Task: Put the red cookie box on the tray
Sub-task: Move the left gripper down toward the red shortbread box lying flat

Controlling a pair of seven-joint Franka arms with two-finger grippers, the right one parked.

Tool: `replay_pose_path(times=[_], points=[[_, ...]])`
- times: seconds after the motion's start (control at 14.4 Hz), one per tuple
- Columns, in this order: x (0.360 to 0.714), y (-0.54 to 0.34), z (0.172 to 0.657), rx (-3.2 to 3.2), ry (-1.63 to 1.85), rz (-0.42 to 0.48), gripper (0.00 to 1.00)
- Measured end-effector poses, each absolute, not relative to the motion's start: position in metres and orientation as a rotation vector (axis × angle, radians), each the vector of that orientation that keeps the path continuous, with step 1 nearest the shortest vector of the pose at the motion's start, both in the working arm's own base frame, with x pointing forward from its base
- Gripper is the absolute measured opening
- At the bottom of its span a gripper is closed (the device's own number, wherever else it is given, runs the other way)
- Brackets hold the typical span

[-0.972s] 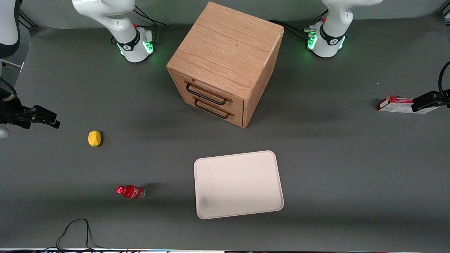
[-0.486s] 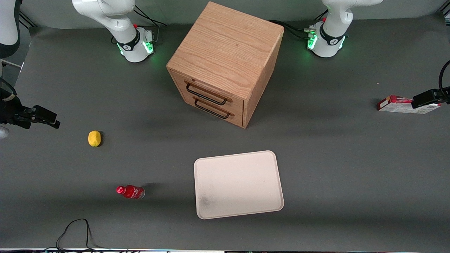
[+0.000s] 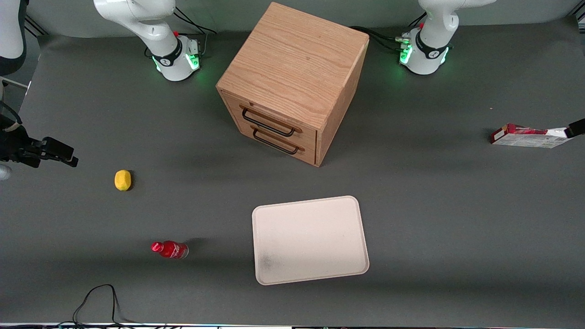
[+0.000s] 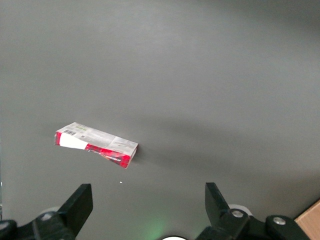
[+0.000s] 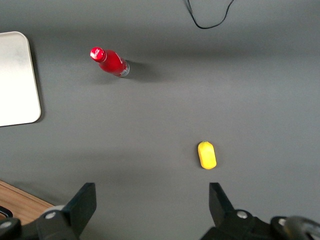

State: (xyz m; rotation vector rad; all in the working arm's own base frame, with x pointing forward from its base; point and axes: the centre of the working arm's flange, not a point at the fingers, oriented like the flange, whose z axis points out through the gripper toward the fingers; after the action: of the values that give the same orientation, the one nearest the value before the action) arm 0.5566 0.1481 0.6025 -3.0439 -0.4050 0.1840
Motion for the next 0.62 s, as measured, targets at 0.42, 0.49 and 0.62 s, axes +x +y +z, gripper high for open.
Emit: replay_pose_path(times=[0.42, 0.49, 0.62], points=[[0.505, 0.265, 0.602, -3.051, -0.54, 0.257, 1.0], [0.497, 0.278, 0.602, -3.061, -0.52, 0.265, 1.0], [0.48, 0.304, 0.601, -3.088, -0.443, 0.282, 1.0]])
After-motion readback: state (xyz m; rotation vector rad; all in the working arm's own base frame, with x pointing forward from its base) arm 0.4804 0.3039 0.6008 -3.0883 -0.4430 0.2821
